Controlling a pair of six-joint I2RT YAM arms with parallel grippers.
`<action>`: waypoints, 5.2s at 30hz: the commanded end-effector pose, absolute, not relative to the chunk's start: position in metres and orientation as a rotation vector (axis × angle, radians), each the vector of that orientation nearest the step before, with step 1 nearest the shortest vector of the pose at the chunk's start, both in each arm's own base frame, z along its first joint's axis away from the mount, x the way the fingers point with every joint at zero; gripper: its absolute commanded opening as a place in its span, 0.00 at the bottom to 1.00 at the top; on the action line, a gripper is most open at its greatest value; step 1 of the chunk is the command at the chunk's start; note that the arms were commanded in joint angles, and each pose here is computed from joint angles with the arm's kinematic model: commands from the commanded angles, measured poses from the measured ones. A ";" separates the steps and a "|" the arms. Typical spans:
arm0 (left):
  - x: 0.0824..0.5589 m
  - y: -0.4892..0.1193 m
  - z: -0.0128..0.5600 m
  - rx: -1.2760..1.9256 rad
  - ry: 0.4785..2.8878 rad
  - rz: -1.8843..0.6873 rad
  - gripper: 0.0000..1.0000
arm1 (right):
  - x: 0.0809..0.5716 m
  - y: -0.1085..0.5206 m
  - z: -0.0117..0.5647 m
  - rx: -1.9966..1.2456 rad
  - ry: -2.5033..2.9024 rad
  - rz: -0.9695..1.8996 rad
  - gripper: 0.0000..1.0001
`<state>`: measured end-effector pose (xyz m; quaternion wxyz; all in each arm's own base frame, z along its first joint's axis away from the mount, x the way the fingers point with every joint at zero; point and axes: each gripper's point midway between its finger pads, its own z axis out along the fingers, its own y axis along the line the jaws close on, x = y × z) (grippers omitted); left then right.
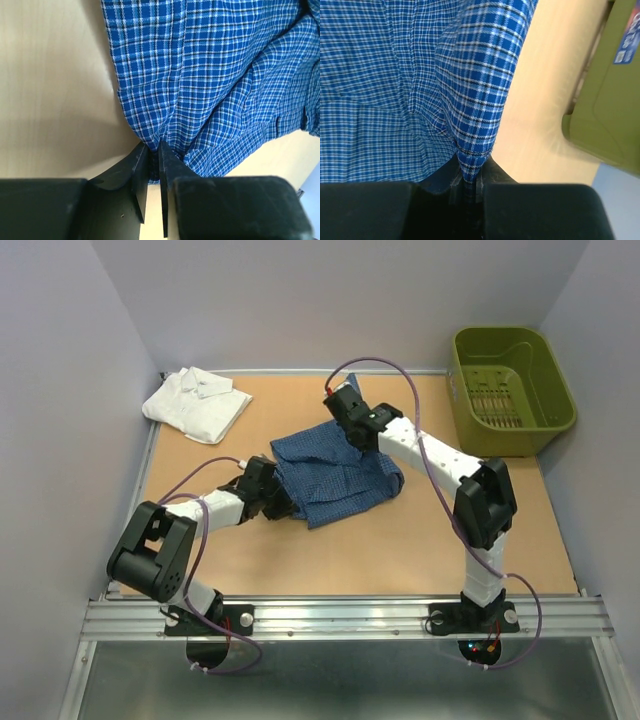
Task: Fold and stack the long sleeve shirts
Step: Fold the shirt
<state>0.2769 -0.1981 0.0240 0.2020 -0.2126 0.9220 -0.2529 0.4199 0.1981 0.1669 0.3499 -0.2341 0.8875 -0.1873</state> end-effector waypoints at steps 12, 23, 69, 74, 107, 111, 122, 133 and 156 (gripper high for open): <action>0.260 -0.187 0.032 -0.758 2.448 -0.787 0.19 | 0.374 0.322 0.136 -0.857 2.119 -0.666 0.06; 0.250 -0.184 0.028 -0.854 2.384 -0.861 0.19 | 0.346 0.372 0.112 -0.980 2.153 -0.490 0.19; 0.249 -0.138 0.075 -1.018 2.133 -0.803 0.43 | 0.325 0.434 0.198 -0.599 2.244 0.203 0.56; 0.257 -0.118 0.103 -0.931 2.109 -0.706 0.65 | 0.332 0.396 0.211 -0.488 2.255 0.313 0.62; 0.339 -0.162 0.064 -0.759 2.325 -0.685 0.27 | 0.271 0.378 0.132 -0.306 2.362 1.112 0.60; 0.343 -0.163 0.089 -0.721 2.253 -0.729 0.10 | 0.271 0.381 0.133 -0.315 2.342 1.126 0.60; 0.333 -0.152 0.128 -0.738 2.146 -0.743 0.08 | 0.270 0.383 0.139 -0.327 2.327 1.152 0.60; 0.316 -0.109 0.050 -0.860 2.199 -0.492 0.00 | 0.256 0.396 0.125 -0.405 2.359 1.275 0.59; 0.337 -0.094 0.041 -0.810 2.253 -0.339 0.00 | 0.181 0.414 0.034 -0.495 2.634 1.748 0.54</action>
